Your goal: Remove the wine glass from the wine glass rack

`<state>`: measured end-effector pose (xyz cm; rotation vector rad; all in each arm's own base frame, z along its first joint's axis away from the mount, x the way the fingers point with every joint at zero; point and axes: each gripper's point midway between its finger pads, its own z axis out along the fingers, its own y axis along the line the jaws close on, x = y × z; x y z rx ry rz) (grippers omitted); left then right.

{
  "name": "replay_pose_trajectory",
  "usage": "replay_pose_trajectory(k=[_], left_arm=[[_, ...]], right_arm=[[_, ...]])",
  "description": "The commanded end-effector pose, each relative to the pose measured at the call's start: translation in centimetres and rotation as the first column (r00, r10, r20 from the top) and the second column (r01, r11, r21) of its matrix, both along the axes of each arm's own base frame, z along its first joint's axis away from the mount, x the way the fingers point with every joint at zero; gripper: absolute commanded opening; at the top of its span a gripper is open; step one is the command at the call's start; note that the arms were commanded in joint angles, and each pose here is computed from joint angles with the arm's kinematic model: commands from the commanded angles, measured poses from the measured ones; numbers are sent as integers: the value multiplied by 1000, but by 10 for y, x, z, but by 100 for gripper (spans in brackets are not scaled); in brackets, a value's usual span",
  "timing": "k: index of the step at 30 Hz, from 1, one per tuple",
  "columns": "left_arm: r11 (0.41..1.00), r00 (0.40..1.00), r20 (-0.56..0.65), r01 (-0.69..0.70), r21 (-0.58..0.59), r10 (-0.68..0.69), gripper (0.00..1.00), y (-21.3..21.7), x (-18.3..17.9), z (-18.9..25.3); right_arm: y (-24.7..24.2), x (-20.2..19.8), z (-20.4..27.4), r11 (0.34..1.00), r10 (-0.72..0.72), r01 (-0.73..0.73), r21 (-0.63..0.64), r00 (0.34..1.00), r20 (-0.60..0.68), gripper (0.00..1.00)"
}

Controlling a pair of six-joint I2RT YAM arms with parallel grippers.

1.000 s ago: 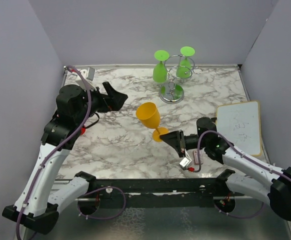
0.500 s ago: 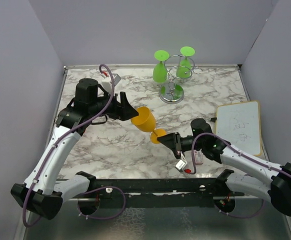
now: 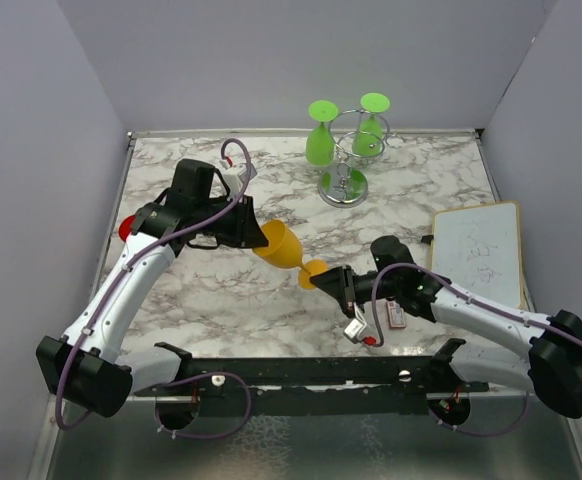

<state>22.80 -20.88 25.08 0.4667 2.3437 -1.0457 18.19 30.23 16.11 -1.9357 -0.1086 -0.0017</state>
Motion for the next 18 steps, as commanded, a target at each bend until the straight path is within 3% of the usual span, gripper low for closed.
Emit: replay_pose_trajectory(k=[1, 4, 6, 8, 12, 15, 18], left_arm=[[997, 999, 27, -26, 72, 24, 13, 11, 0, -3], [994, 998, 33, -59, 87, 56, 1, 15, 3, -3], [990, 994, 53, -97, 105, 92, 0, 19, 8, -1], [979, 986, 89, -152, 136, 141, 0, 28, 15, 4], [937, 953, 172, -282, 208, 249, 0, 50, 30, 14], [863, 904, 237, -416, 287, 357, 0, 77, 44, 15], [765, 853, 284, -520, 379, 439, 0, 105, 56, 3]], right_arm=[[8, 6, 10, 1000, -1, 1, 20, 1000, 20, 10], [10, 6, 5, 999, -8, 9, 33, 999, -34, 26], [11, 5, 4, 998, -12, 16, 55, 998, -69, 36], [12, 7, -1, 998, -26, 32, 57, 994, -104, 99], [12, 12, -9, 996, -70, 78, 40, 982, -176, 100], [13, 20, -12, 989, -127, 143, 38, 954, -272, 100], [23, 34, 4, 963, -196, 263, 62, 837, -510, 100]])
